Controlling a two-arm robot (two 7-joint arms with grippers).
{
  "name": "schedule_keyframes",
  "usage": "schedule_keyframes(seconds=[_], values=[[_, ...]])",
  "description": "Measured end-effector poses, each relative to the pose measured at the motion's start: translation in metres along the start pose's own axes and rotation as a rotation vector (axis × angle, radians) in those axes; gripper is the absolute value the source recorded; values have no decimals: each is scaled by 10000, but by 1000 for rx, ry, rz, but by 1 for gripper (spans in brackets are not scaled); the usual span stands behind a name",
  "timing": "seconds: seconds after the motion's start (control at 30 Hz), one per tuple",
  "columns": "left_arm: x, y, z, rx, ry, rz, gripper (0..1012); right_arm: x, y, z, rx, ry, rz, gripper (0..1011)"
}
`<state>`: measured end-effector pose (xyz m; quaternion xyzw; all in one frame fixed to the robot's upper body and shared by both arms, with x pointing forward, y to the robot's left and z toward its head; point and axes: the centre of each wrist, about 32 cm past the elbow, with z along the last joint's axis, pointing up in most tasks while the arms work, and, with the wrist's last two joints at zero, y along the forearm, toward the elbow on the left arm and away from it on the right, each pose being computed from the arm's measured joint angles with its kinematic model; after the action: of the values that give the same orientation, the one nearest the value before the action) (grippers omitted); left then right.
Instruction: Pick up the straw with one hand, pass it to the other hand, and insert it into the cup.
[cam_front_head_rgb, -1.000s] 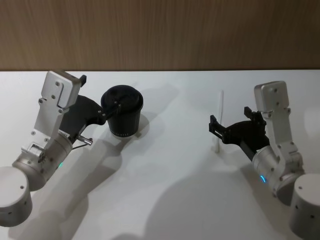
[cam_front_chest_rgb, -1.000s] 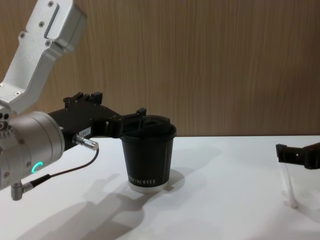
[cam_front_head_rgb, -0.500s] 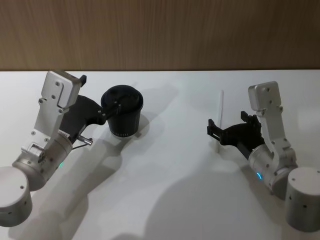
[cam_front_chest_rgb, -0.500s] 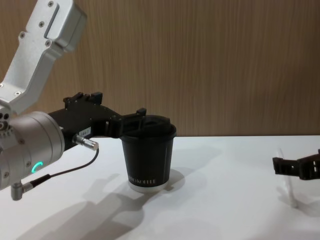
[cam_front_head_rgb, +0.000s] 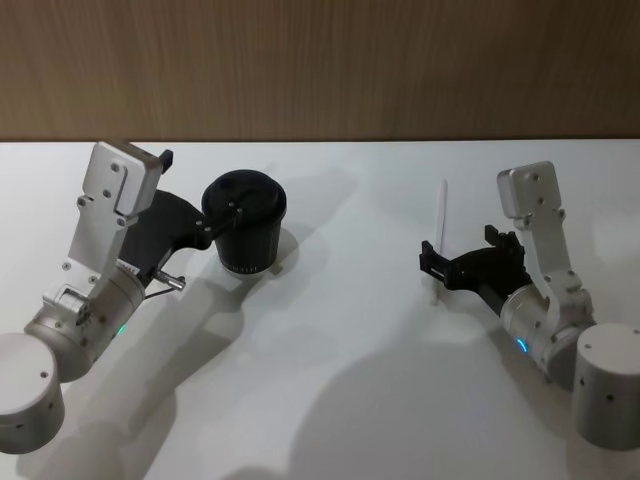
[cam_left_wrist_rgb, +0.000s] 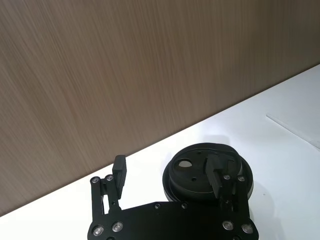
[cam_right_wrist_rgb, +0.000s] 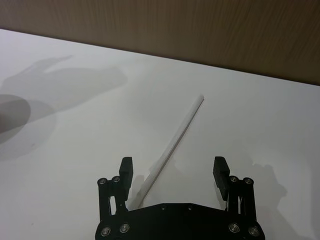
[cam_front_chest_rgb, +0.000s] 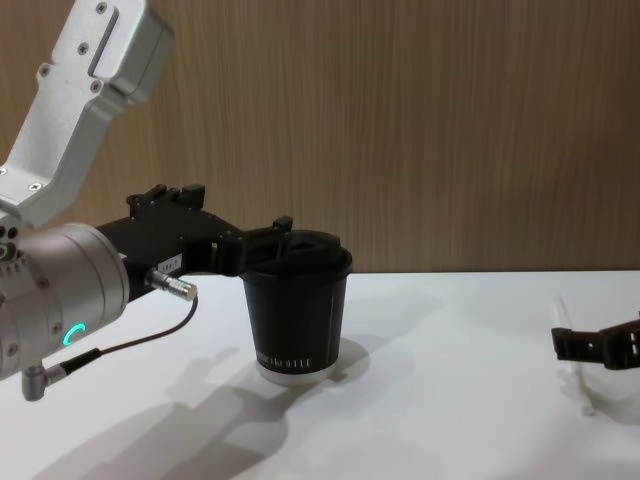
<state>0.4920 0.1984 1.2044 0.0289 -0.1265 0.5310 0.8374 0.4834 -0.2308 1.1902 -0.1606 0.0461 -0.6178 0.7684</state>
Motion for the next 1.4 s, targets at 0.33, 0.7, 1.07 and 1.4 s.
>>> schedule_keyframes(seconds=[0.33,0.7,1.07,1.4], values=[[0,0,0,0,0,0,1000,38,27,-14,-20,3,5,1001],[0,0,0,0,0,0,1000,45,19,-35,-39,6,16,1001],[0,0,0,0,0,0,1000,54,21,-31,-45,1,23,992],[0,0,0,0,0,0,1000,40,31,-30,-55,-4,34,764]])
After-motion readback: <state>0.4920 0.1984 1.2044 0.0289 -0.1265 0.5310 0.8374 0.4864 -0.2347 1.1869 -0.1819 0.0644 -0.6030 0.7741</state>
